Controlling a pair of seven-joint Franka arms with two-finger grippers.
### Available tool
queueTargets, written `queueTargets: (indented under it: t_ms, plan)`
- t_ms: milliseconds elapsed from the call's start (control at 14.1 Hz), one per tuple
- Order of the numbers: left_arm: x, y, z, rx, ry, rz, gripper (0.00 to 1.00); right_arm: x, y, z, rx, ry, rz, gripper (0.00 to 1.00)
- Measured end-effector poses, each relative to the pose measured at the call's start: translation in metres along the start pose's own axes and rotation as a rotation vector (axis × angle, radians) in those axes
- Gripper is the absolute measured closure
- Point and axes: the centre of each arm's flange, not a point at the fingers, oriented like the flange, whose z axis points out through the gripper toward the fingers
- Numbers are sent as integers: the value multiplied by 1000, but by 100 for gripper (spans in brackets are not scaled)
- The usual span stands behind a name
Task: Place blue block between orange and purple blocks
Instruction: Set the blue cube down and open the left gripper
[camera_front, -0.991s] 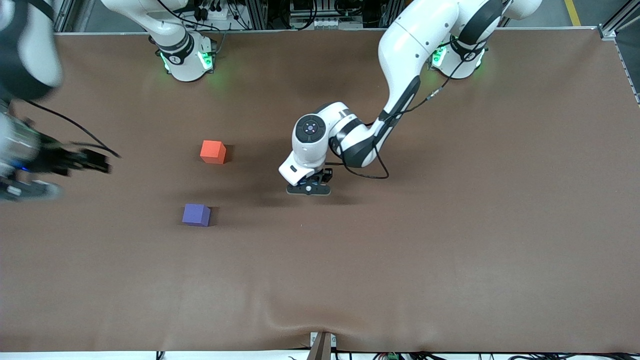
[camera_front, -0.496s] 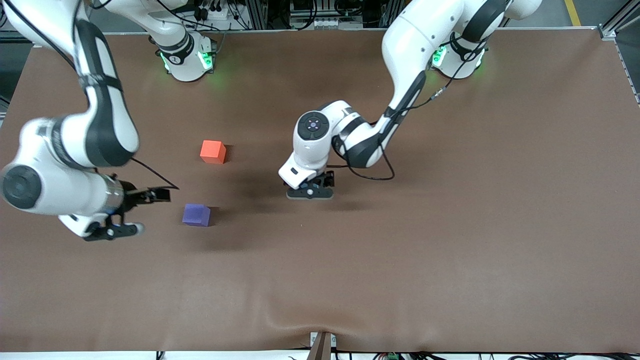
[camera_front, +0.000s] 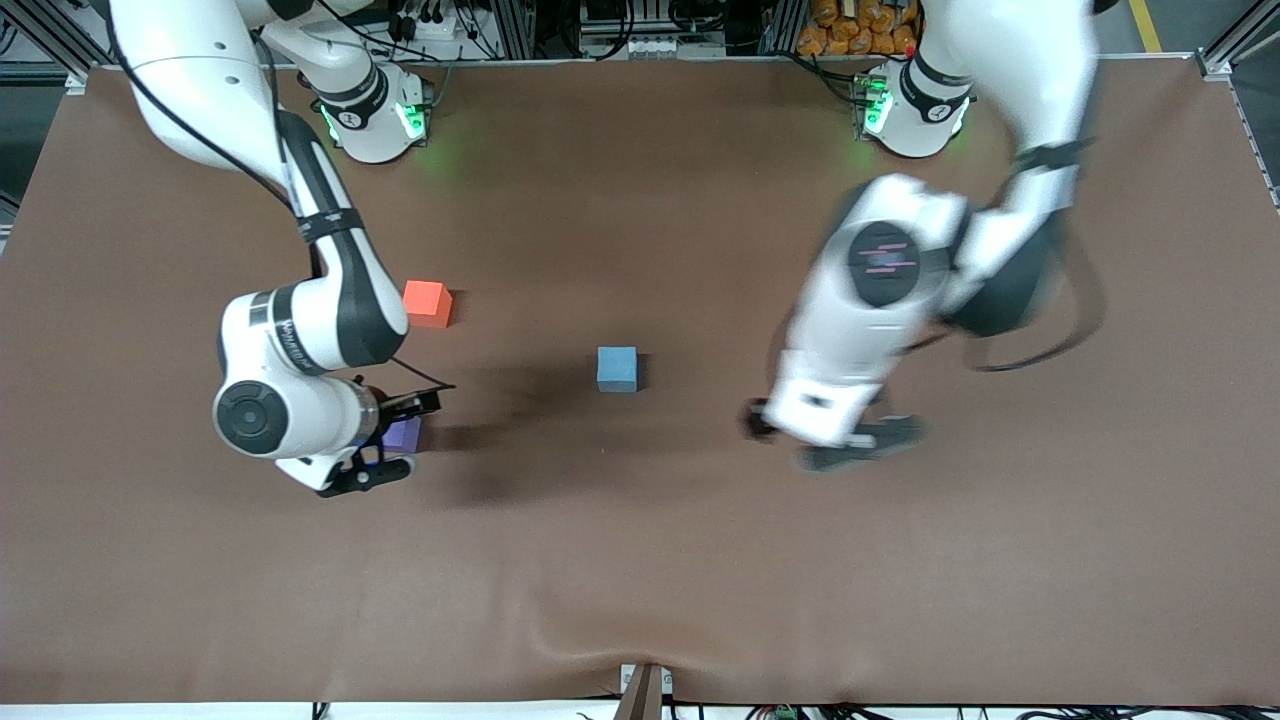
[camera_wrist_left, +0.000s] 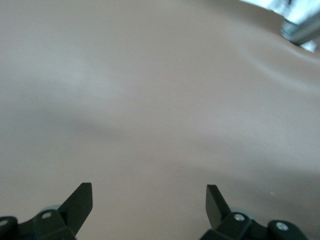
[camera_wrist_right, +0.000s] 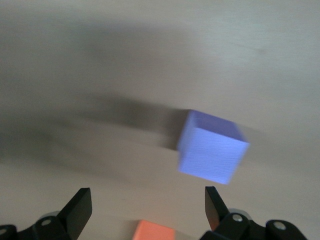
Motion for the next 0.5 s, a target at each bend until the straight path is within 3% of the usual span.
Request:
queueTargets:
  t_ms: [212, 496]
  plan:
    - [37, -88, -50, 46, -31, 24, 0, 0, -39, 0, 40, 10, 29, 0]
    - [56, -166, -99, 57, -37, 31, 0, -1, -137, 19, 20, 68, 57, 0]
